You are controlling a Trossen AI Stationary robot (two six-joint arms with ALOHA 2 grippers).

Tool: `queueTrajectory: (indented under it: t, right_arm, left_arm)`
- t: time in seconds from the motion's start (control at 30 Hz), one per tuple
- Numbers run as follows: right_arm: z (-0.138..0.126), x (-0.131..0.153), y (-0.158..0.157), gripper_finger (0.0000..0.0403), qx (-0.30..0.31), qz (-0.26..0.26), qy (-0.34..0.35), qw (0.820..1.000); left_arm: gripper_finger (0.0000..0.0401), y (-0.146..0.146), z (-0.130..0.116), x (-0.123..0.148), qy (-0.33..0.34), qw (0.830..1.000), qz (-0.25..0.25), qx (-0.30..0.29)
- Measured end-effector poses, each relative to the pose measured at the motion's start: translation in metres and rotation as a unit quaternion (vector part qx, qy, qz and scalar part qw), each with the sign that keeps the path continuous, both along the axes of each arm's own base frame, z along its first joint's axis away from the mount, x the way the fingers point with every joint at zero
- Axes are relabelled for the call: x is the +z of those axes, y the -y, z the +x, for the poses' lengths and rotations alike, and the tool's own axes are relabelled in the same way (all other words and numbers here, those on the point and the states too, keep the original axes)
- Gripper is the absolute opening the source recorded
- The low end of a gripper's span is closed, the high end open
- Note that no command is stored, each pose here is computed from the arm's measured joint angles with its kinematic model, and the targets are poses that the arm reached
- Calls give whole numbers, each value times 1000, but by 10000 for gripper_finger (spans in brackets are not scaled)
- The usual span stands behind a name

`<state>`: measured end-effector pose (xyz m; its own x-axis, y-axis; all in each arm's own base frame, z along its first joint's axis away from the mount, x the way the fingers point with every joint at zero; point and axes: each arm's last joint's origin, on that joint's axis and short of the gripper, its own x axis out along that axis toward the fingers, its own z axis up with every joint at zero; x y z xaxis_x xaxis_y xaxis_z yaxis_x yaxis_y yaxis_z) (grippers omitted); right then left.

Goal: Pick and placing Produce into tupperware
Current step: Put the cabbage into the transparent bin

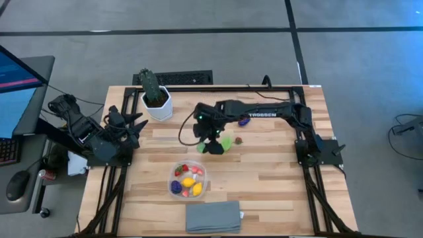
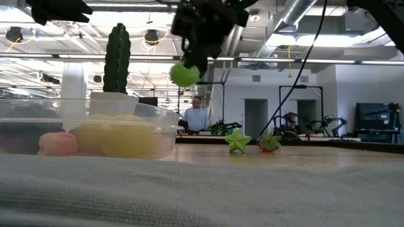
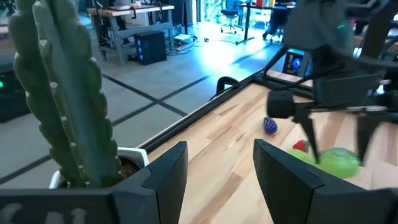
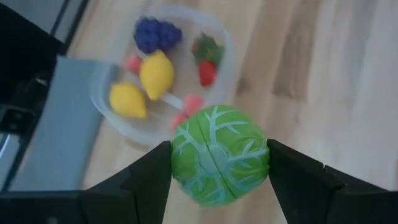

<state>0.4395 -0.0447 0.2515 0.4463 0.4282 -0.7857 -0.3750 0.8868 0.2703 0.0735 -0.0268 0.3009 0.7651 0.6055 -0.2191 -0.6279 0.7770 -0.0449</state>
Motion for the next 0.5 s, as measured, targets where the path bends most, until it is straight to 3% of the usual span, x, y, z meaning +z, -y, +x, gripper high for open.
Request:
queueTrajectory:
  t: [0.5]
  right_arm:
    - [23,10,-56,265,-10,38,79,996]
  left_arm:
    - [174,-2,-2,-2,-18,1000,16,-1]
